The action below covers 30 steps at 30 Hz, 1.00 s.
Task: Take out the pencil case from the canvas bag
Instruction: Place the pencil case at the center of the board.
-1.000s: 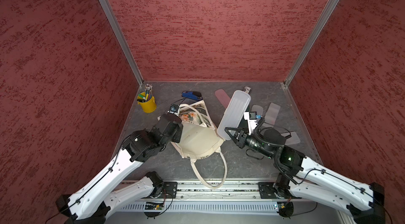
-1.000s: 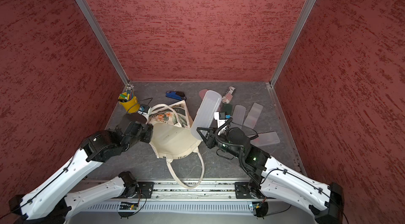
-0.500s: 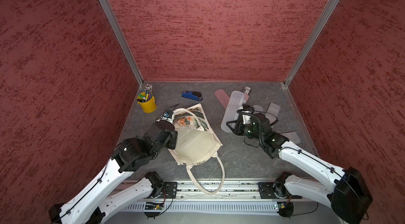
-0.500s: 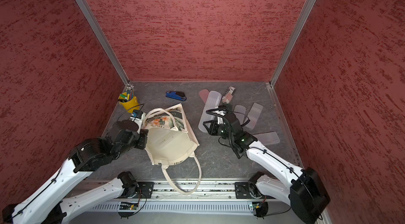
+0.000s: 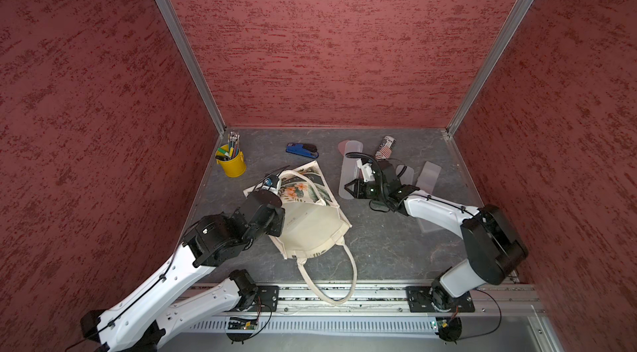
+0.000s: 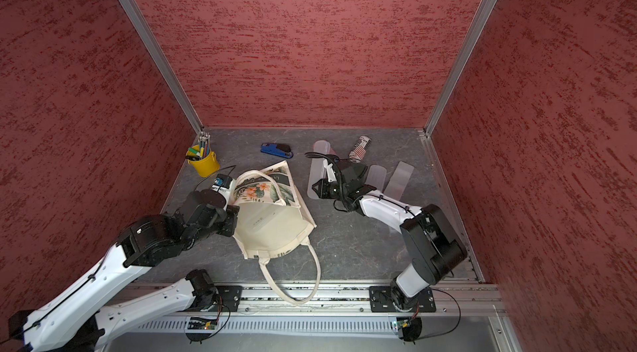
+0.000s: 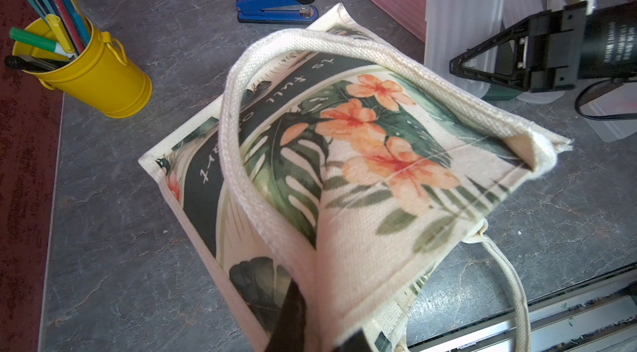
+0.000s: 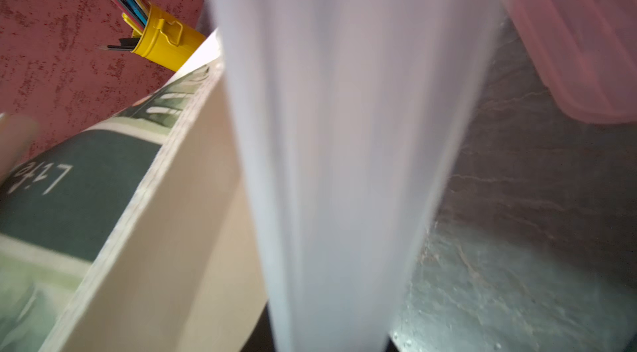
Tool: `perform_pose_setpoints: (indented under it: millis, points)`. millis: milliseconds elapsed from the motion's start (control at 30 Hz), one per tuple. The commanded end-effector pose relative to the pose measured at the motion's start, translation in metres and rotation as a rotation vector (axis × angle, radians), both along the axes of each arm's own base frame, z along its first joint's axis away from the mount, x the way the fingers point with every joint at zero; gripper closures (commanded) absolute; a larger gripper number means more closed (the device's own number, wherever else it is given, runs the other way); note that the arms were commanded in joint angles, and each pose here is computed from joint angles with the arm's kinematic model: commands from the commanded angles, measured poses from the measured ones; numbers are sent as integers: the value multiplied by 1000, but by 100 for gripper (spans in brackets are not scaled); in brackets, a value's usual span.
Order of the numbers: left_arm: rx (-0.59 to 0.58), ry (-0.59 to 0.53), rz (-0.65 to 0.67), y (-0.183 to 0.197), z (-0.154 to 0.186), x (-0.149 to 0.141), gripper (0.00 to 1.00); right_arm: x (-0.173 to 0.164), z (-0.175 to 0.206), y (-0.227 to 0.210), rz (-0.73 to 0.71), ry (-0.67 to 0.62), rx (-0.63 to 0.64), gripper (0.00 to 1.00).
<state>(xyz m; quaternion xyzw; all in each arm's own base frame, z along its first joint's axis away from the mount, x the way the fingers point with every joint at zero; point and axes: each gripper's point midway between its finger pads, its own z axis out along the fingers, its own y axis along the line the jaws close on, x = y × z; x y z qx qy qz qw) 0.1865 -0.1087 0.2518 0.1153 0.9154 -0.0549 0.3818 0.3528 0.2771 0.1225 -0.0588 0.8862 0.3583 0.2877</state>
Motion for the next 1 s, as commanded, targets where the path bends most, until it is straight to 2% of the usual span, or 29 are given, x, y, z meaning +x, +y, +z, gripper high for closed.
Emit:
perform_pose_setpoints:
  millis: [0, 167, 367, 567, 800, 900, 933, 967]
  points:
    - [-39, -28, 14, -6, 8, 4, 100, 16, -11, 1, 40, -23, -53, 79]
    - [-23, -26, 12, -9, 7, 5, 100, 41, -31, 23, 100, 44, -1, 75]
    - [-18, -34, 10, -11, 12, 3, 100, 66, -58, 38, 131, 116, -25, 74]
    - [-14, -41, 29, -7, 14, 2, 100, 77, -85, 43, 139, 191, -47, 75]
    - [-12, -48, 25, -6, 16, -1, 100, 94, -100, 26, 33, 212, -87, 79]
    - [-2, -47, 44, 0, 16, -2, 100, 103, -97, 17, -35, 212, -52, 80]
    - [0, -46, 46, 1, 16, -2, 100, 104, -94, 17, -49, 207, -33, 79]
    - [-1, -43, 47, 1, 16, -3, 100, 108, -90, 15, -64, 199, -14, 73]
